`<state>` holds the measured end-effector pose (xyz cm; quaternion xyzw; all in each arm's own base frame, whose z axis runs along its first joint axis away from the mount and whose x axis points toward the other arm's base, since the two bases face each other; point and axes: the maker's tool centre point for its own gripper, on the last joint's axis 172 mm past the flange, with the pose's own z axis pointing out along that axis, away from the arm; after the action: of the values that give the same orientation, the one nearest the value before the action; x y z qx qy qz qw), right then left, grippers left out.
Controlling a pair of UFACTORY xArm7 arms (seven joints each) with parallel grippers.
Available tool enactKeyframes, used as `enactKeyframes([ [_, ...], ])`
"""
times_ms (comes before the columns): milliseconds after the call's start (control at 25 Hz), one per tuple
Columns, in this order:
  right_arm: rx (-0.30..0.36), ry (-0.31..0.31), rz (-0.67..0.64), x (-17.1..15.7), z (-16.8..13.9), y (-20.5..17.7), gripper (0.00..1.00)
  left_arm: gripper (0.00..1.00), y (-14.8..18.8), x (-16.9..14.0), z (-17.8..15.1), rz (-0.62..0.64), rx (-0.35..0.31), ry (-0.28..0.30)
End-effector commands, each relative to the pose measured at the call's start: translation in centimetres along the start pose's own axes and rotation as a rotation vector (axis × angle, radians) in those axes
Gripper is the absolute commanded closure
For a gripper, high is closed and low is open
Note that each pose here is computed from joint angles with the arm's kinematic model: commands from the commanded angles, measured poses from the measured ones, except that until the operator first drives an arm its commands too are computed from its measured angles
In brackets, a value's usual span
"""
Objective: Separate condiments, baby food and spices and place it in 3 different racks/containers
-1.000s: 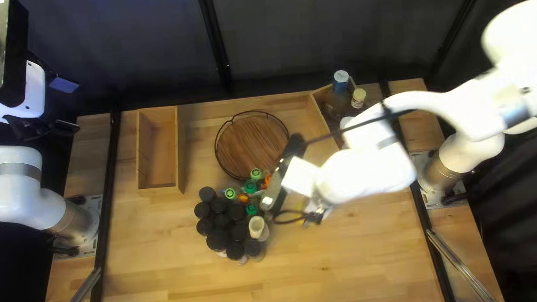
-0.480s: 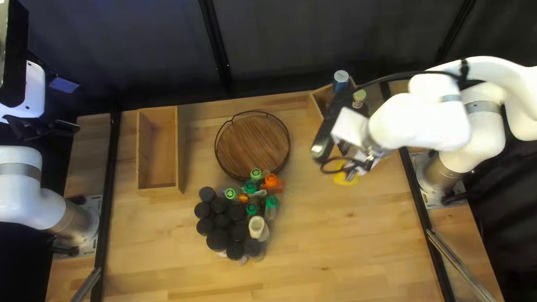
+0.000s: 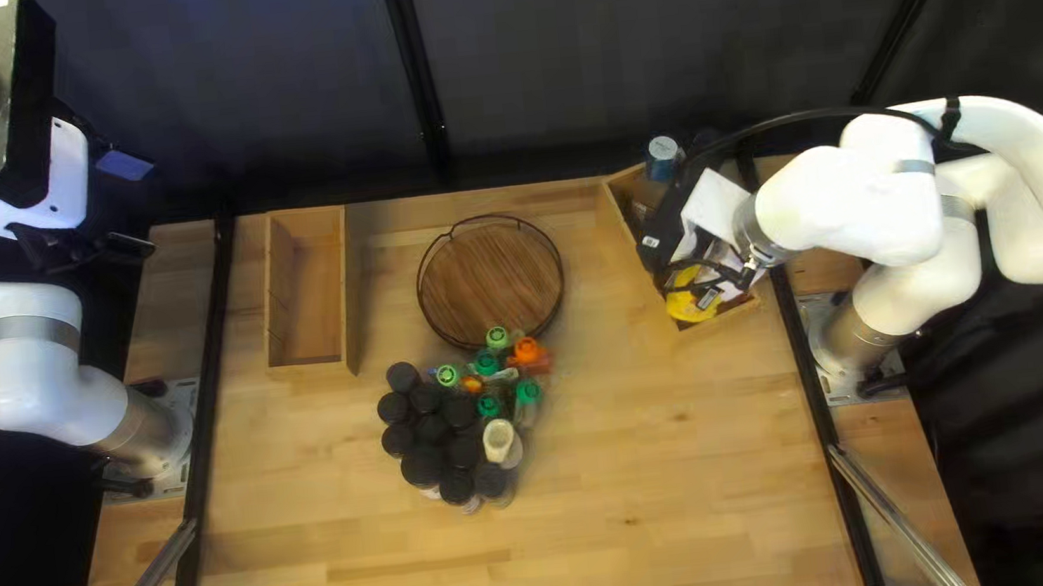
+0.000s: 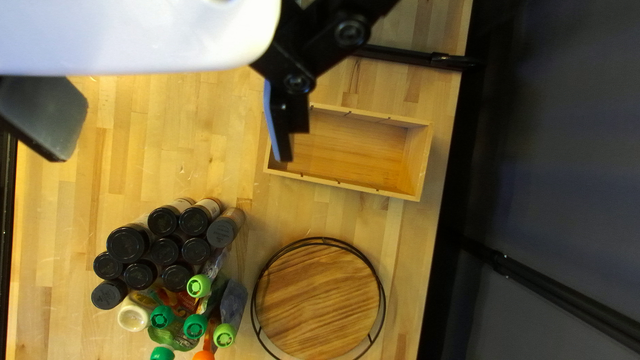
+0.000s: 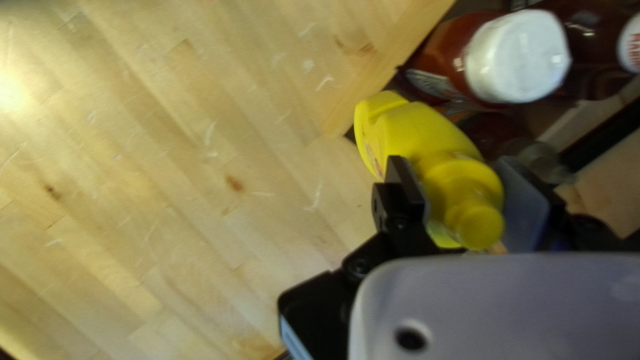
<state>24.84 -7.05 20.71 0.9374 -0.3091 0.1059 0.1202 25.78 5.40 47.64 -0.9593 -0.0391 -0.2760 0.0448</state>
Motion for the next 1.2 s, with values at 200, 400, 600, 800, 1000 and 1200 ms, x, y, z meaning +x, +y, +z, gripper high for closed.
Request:
enactKeyframes([
  [200,-0.026,-0.016,0.009,0.2,2.2,0.0,1.0,0.0,0.0,0.0,0.0,0.0,0.0,0.0],
  [400,-0.033,-0.029,0.007,0.2,3.1,-0.4,1.0,0.0,0.0,0.0,0.0,0.0,0.0,0.0],
  [600,-0.028,-0.04,0.006,0.2,3.1,-0.9,0.0,0.0,0.0,0.0,0.0,0.0,0.0,0.0],
  [800,-0.011,-0.042,-0.022,1.3,1.4,-2.8,0.0,0.0,0.0,0.0,0.0,0.0,0.0,0.0],
  [1000,0.024,-0.048,-0.104,3.4,-0.7,-7.3,0.0,0.0,0.0,0.0,0.0,0.0,0.0,0.0],
  [1200,0.085,-0.057,-0.242,5.4,-2.0,-13.2,0.0,0.0,0.0,0.0,0.0,0.0,0.0,0.0],
])
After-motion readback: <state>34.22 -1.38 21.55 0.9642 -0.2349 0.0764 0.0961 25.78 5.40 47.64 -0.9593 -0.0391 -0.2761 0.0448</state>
